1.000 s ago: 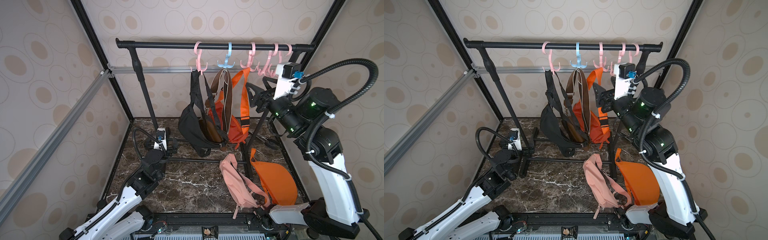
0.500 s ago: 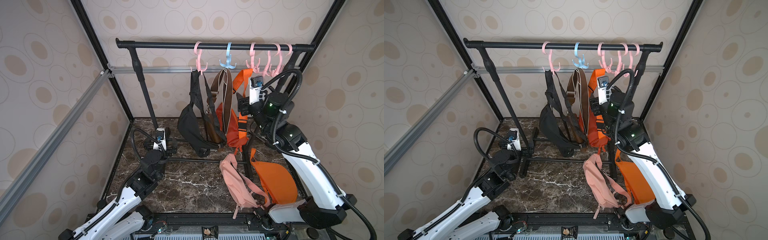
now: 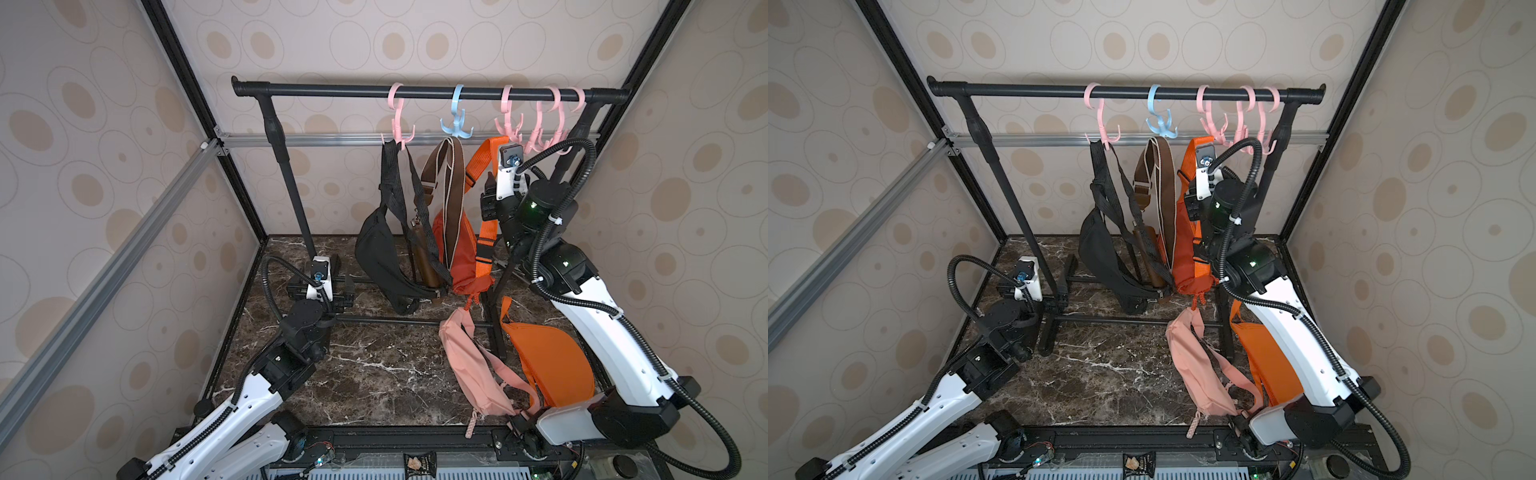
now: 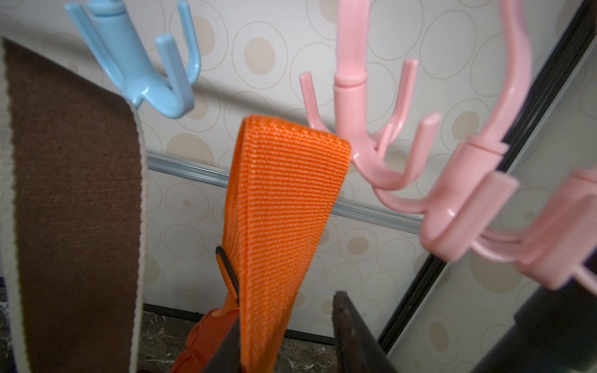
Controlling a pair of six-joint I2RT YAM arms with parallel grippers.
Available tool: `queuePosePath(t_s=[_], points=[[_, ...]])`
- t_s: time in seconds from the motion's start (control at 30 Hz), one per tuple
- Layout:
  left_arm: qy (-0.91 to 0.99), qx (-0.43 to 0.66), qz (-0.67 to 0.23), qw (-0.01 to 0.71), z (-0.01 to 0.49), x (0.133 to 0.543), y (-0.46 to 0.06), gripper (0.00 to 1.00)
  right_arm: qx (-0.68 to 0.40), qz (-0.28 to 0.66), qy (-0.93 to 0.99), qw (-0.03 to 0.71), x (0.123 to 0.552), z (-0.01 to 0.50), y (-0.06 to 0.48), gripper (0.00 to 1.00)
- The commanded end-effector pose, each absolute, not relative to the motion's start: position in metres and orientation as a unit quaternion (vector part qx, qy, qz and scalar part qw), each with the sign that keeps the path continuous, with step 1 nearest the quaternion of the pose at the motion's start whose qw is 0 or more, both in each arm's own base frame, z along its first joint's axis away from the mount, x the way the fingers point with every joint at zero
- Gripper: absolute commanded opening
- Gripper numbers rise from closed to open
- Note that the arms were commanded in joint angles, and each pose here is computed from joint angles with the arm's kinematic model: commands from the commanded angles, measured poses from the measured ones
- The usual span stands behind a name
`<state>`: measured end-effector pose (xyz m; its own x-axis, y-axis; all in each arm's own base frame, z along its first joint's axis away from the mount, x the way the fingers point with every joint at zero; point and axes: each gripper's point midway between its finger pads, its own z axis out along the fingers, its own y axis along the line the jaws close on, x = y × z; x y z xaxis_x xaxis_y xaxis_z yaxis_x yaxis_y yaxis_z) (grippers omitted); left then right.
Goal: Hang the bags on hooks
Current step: Adjust the hook on the clothesline.
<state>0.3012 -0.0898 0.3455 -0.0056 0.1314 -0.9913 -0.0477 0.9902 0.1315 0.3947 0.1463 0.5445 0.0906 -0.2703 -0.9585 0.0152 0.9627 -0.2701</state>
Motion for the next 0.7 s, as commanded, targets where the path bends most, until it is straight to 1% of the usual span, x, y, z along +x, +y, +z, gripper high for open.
queuePosePath(t_s=[0.0, 0.17, 0.27, 0.4, 0.53, 0.67], points=[[0.698, 0.025, 0.067, 0.712, 0.353, 0.299, -0.086, 1.00, -0.120, -0.080, 0.668, 0.730, 0.402, 0.542, 0.162, 0.28], [0.696, 0.022, 0.070, 0.714, 0.355, 0.298, -0.083, 1.00, -0.140, -0.038, 0.687, 0.712, 0.417, 0.532, 0.186, 0.07], [0.694, 0.018, 0.071, 0.716, 0.357, 0.296, -0.081, 1.00, -0.151, -0.003, 0.690, 0.708, 0.421, 0.531, 0.203, 0.00], [0.691, 0.014, 0.074, 0.718, 0.359, 0.295, -0.079, 1.00, -0.182, 0.029, 0.679, 0.711, 0.416, 0.537, 0.237, 0.00], [0.691, 0.013, 0.076, 0.719, 0.359, 0.294, -0.077, 1.00, -0.211, 0.036, 0.674, 0.707, 0.419, 0.537, 0.271, 0.00], [0.689, 0.009, 0.079, 0.720, 0.360, 0.293, -0.075, 1.00, -0.216, 0.050, 0.667, 0.711, 0.421, 0.540, 0.287, 0.00]])
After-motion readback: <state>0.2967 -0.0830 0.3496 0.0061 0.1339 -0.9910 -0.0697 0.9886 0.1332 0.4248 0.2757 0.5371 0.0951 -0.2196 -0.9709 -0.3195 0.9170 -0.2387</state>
